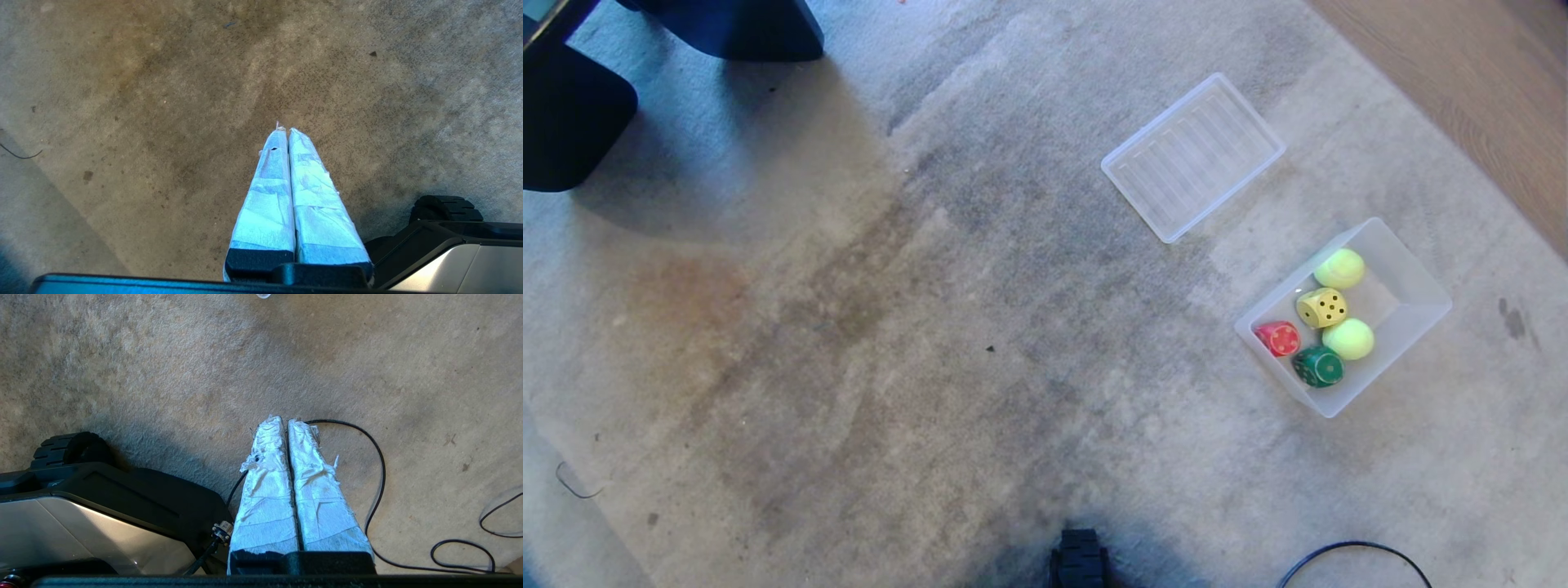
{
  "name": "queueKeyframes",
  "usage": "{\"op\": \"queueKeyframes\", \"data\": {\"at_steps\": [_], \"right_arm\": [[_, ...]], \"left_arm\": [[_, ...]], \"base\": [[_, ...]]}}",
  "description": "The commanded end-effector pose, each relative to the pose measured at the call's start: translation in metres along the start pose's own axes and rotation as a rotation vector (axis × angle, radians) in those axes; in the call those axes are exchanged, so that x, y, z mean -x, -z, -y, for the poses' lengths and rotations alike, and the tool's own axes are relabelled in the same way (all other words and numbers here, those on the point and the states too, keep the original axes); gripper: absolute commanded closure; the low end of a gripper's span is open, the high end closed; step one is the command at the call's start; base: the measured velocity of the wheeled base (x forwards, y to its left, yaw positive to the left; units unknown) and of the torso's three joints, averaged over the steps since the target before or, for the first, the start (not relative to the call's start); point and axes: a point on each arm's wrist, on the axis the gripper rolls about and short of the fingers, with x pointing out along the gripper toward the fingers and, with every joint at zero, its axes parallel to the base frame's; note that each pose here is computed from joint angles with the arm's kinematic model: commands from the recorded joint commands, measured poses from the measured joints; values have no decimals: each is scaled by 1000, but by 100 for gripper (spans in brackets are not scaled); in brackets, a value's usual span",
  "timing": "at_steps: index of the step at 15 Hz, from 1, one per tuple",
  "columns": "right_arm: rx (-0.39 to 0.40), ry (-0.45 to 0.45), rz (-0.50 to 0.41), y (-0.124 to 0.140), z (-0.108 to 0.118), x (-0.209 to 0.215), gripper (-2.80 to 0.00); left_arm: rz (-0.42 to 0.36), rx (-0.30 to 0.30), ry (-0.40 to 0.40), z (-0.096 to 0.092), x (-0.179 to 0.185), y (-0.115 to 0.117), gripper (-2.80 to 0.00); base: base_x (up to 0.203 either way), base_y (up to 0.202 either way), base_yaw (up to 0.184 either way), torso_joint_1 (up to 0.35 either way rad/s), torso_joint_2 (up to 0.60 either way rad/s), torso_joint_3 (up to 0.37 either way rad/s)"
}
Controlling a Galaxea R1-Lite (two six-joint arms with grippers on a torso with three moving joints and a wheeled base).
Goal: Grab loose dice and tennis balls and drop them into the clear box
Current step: Pick up toys out of the box
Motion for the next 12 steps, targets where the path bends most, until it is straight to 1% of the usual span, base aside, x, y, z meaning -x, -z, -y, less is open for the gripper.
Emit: {"op": "queueKeyframes", "data": {"at_steps": [1,2,3,5,6,7,12], "right_arm": [[2,-7,-2,1,0,0,0],[8,-33,18,2,0,1,0],[9,-53,68,3,1,5,0],[1,-67,228,8,2,16,0],[-2,-71,278,10,2,19,0],[-3,-74,295,10,2,20,0],[-3,-76,289,10,2,19,0]], "left_arm": [[0,1,0,0,0,0,0],[0,1,0,0,0,0,0],[0,1,0,0,0,0,0],[0,1,0,0,0,0,0],[0,1,0,0,0,0,0],[0,1,0,0,0,0,0],[0,1,0,0,0,0,0]], "base": [[0,0,0,0,0,0],[0,0,0,0,0,0],[0,0,0,0,0,0],[0,0,0,0,0,0],[0,0,0,0,0,0],[0,0,0,0,0,0],[0,0,0,0,0,0]]}}
